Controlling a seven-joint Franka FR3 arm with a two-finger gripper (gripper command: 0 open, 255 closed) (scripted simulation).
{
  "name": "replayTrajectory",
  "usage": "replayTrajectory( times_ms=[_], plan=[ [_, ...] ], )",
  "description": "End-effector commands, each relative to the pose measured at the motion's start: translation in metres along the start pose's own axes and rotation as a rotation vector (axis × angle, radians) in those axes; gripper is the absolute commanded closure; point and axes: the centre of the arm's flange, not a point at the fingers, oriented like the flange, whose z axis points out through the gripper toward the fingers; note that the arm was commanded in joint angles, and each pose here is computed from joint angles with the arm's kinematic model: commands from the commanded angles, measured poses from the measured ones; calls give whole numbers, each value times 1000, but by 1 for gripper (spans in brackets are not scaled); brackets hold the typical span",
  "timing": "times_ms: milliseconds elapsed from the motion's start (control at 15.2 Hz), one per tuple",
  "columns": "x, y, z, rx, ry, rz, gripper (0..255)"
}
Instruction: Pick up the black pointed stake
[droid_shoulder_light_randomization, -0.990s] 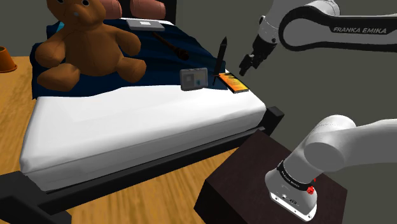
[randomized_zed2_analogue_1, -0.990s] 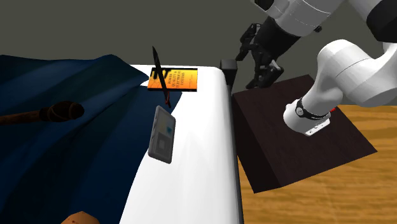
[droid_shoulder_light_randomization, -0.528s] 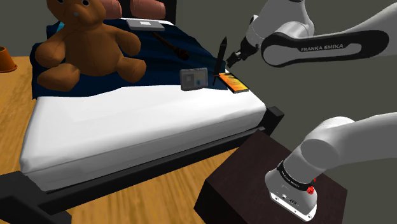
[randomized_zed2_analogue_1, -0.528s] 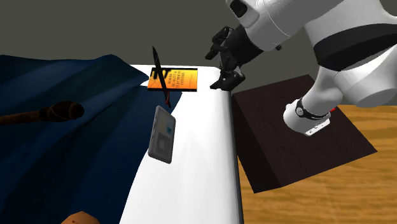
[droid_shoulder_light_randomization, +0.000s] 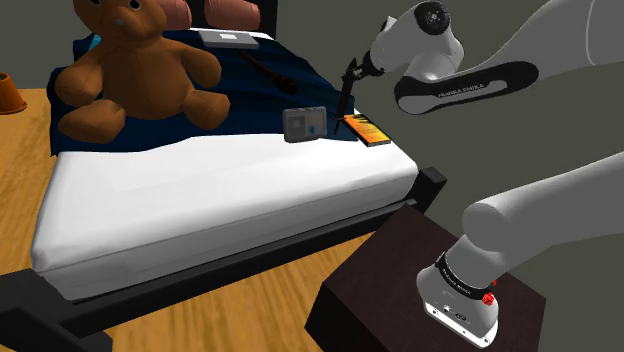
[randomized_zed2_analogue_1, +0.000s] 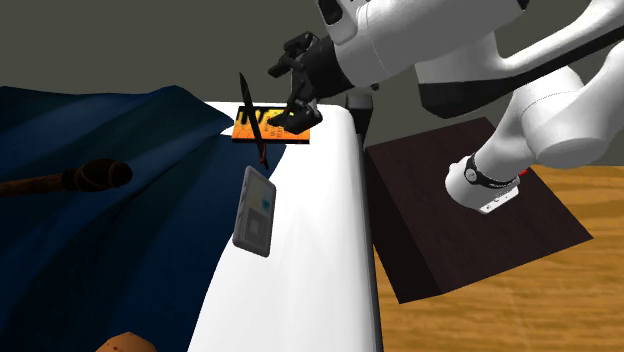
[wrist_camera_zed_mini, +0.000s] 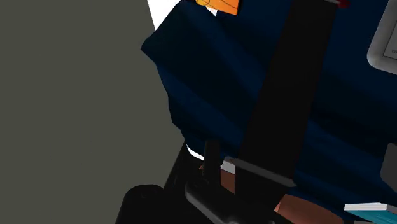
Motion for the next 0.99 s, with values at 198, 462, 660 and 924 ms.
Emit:
replayTrajectory(
  times_ms=[198, 462, 660, 924],
  plan=[
    [30, 7, 28, -80, 179, 27, 0],
    [23, 3, 40, -89, 199, 30, 0],
    [12, -3, 50, -89, 199, 30, 0],
    [7, -6, 56, -89, 199, 29, 255]
  ],
)
